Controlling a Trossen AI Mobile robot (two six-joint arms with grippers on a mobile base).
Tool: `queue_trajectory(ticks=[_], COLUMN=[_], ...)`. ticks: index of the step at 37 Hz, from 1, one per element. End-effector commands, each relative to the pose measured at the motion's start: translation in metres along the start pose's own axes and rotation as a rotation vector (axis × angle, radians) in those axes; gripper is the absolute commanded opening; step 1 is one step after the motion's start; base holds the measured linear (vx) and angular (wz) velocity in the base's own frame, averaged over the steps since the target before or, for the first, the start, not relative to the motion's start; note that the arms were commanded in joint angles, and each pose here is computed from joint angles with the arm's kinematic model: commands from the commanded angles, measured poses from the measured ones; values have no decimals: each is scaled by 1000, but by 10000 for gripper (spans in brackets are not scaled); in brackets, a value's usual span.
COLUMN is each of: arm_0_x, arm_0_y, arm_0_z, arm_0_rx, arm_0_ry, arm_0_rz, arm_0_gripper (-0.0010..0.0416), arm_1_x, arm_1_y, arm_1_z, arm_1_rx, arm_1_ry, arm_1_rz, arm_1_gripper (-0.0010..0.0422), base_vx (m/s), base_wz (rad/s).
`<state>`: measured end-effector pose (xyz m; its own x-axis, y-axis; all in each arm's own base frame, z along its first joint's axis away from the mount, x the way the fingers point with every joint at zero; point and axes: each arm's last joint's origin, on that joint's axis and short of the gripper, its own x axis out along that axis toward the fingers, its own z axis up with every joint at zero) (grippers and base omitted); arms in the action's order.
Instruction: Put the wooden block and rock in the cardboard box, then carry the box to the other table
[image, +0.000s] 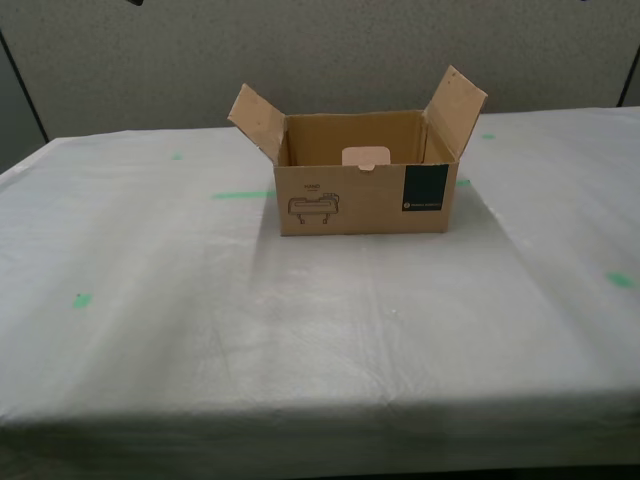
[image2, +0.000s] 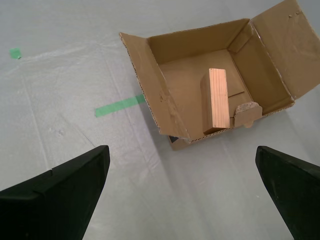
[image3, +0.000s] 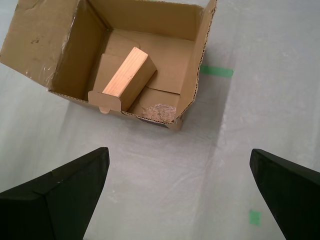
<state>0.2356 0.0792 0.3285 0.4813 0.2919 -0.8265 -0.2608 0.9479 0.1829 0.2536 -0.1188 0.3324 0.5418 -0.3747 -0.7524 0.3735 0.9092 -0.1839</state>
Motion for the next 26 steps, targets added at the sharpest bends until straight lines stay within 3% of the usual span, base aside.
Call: queue_trajectory(ticks=[1, 26], arm_0_x=[0, 0], arm_0_y=[0, 0], arm_0_z=[0, 0], arm_0_rx=[0, 0], arm_0_ry=[-2, -2], arm_0_rz=[-2, -2], arm_0_gripper=[394, 393], arm_1_x=[0, 0], arm_1_y=[0, 0], arm_1_z=[0, 0], arm_1_rx=[1, 1], arm_1_ry=[-2, -2], arm_1_rz=[-3, -3], arm_1_gripper=[400, 400], base_vx=[0, 0], base_wz=[0, 0])
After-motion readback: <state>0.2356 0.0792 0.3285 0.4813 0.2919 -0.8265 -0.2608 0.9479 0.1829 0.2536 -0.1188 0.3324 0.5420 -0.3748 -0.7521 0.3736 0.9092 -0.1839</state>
